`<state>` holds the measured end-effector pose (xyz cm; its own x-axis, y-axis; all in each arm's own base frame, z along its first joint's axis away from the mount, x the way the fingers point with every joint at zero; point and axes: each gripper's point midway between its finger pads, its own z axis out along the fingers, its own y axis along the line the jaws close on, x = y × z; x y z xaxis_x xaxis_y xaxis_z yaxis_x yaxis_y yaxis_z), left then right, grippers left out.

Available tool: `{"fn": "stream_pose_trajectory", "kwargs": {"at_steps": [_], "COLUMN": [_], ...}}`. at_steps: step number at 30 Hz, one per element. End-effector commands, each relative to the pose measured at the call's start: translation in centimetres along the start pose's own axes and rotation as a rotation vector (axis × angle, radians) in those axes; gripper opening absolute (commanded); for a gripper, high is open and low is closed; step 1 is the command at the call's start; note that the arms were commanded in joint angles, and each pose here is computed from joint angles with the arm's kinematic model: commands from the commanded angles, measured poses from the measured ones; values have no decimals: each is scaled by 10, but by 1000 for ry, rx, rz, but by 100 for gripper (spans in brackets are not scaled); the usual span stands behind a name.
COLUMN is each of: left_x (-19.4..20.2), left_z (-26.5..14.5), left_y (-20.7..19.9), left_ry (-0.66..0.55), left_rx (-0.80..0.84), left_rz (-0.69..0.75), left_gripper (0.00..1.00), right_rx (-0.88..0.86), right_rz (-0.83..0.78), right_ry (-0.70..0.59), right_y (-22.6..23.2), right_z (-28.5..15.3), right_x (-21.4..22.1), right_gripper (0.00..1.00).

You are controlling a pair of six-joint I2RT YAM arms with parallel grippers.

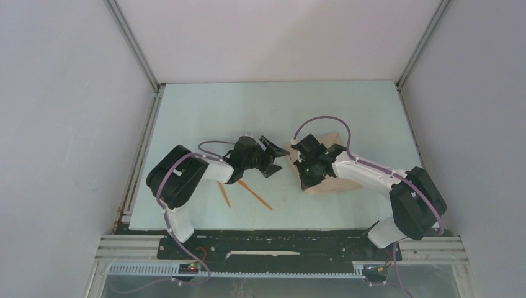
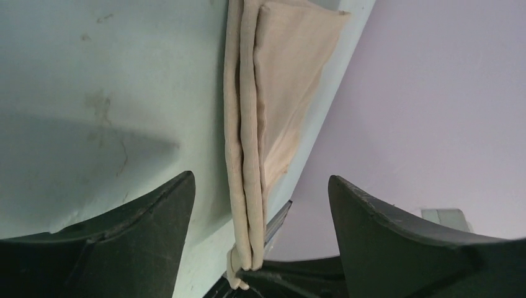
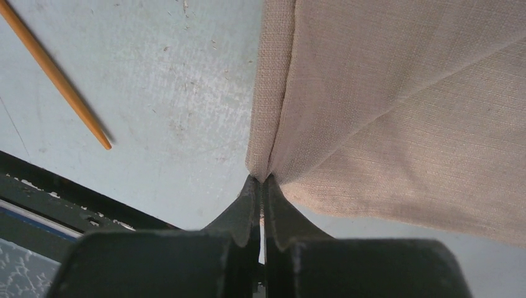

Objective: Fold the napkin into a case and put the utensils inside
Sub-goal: Fold the top corner of the square-folded napkin at the center of the board.

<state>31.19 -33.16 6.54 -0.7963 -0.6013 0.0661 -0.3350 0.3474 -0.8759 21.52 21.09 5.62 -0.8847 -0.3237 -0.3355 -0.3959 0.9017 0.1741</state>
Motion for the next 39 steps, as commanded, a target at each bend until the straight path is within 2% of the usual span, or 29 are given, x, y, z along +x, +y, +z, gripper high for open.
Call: {"fn": "stream_pose_trajectory", "kwargs": {"at_steps": [1,8,11,18,25,29,32,35,39], "left_x": [-7,-14,-17,-22,-43,-64,-86,-103,-119], "left_z": [22,47,52,56,42,6,-38,-98,-181], "left_y": [-4,8,8,6,-23,-41,-46,-65,-98], "left_ry": [-60,-79,-85,-99,-150,-202,-269,-370,-577], "left_rx": [1,-33,-34,-31,-9,-1,-36,-53,-108], "left_rz": [0,8,19,53,172,231,259,315,439], "left_gripper": [80,67,55,34,1,0,0,0,0], "right_rx": [-39,-55,-63,-65,-88,-220,-427,-649,-969], "right_rz": [-5,-8,-7,-10,-27,-4,33,54,35], "right_ry": [-58,-72,-74,-72,-88,-127,-196,-253,-329], "right_y": [2,1,2,3,17,50,92,139,196], "right_z": [-10,-13,-14,-13,-14,-22,-41,-70,-125], "right_x": [-11,-13,-14,-13,-14,-23,-44,-70,-100], "right_gripper": [0,0,0,0,0,0,0,0,0]}}
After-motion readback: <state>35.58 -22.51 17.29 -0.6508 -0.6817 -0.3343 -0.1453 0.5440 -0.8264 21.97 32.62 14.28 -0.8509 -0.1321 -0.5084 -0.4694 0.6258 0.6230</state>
